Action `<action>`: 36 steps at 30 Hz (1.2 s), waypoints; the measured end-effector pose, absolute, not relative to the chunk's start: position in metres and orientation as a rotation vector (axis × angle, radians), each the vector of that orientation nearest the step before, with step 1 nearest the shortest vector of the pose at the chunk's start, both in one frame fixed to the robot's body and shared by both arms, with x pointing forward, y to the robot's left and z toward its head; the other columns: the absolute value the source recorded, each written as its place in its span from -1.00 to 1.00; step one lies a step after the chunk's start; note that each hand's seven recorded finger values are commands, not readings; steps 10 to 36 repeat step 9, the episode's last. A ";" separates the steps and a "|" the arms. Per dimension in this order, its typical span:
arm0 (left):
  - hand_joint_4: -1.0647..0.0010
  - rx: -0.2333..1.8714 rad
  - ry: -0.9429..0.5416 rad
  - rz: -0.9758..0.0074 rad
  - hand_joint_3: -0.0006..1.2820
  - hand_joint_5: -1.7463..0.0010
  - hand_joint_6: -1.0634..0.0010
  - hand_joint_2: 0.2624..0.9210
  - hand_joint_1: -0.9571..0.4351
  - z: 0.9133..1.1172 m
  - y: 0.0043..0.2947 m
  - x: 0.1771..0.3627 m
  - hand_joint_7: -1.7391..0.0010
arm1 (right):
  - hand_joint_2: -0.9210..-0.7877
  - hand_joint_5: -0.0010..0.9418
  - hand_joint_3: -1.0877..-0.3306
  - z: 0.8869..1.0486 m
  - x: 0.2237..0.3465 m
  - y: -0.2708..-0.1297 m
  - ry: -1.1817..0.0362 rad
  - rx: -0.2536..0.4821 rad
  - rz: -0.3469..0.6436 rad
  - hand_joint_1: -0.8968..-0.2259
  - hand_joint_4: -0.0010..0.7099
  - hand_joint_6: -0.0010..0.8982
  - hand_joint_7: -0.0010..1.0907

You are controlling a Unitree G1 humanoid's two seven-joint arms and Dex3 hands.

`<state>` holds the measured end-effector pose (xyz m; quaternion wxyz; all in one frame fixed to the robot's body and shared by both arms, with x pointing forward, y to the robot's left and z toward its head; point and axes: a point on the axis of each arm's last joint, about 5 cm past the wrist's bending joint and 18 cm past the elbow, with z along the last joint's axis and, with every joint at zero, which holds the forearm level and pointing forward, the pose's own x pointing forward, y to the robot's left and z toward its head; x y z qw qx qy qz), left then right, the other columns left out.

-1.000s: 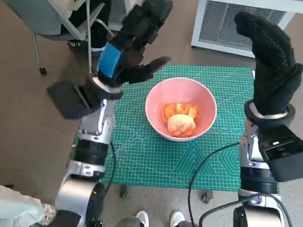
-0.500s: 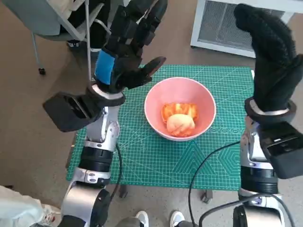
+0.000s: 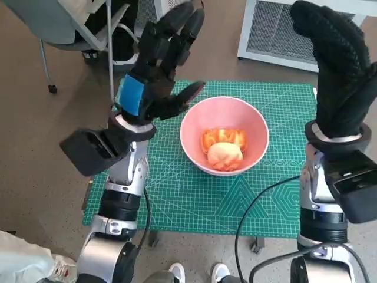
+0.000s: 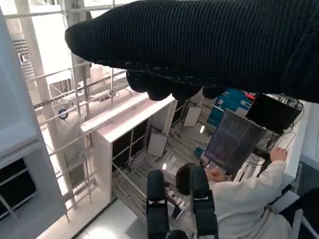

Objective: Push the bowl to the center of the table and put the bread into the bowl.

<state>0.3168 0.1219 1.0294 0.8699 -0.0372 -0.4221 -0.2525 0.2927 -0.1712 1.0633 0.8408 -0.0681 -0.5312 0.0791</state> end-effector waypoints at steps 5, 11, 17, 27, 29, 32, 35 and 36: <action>0.60 -0.071 -0.882 -0.514 -0.46 0.96 1.00 1.00 -0.09 1.027 0.122 0.315 0.22 | -1.00 -0.99 -0.05 1.063 0.293 -0.171 -1.122 -0.145 0.169 -0.12 -0.16 -0.95 0.18; 0.60 -0.072 -0.886 -0.507 -0.46 0.96 1.00 1.00 -0.08 1.027 0.122 0.314 0.21 | -1.00 -0.99 -0.05 1.063 0.293 -0.171 -1.122 -0.146 0.171 -0.12 -0.15 -0.95 0.18; 0.60 -0.072 -0.886 -0.507 -0.46 0.96 1.00 1.00 -0.08 1.027 0.122 0.314 0.21 | -1.00 -0.99 -0.05 1.063 0.293 -0.171 -1.122 -0.146 0.171 -0.12 -0.15 -0.95 0.18; 0.60 -0.072 -0.886 -0.507 -0.46 0.96 1.00 1.00 -0.08 1.027 0.122 0.314 0.21 | -1.00 -0.99 -0.05 1.063 0.293 -0.171 -1.122 -0.146 0.171 -0.12 -0.15 -0.95 0.18; 0.60 -0.072 -0.886 -0.507 -0.46 0.96 1.00 1.00 -0.08 1.027 0.122 0.314 0.21 | -1.00 -0.99 -0.05 1.063 0.293 -0.171 -1.122 -0.146 0.171 -0.12 -0.15 -0.95 0.18; 0.60 -0.072 -0.886 -0.507 -0.46 0.96 1.00 1.00 -0.08 1.027 0.122 0.314 0.21 | -1.00 -0.99 -0.05 1.063 0.293 -0.171 -1.122 -0.146 0.171 -0.12 -0.15 -0.95 0.18; 0.60 -0.072 -0.886 -0.507 -0.46 0.96 1.00 1.00 -0.08 1.027 0.122 0.314 0.21 | -1.00 -0.99 -0.05 1.063 0.293 -0.171 -1.122 -0.146 0.171 -0.12 -0.15 -0.95 0.18; 0.60 -0.072 -0.886 -0.507 -0.46 0.96 1.00 1.00 -0.08 1.027 0.122 0.314 0.21 | -1.00 -0.99 -0.05 1.063 0.293 -0.171 -1.122 -0.146 0.171 -0.12 -0.15 -0.95 0.18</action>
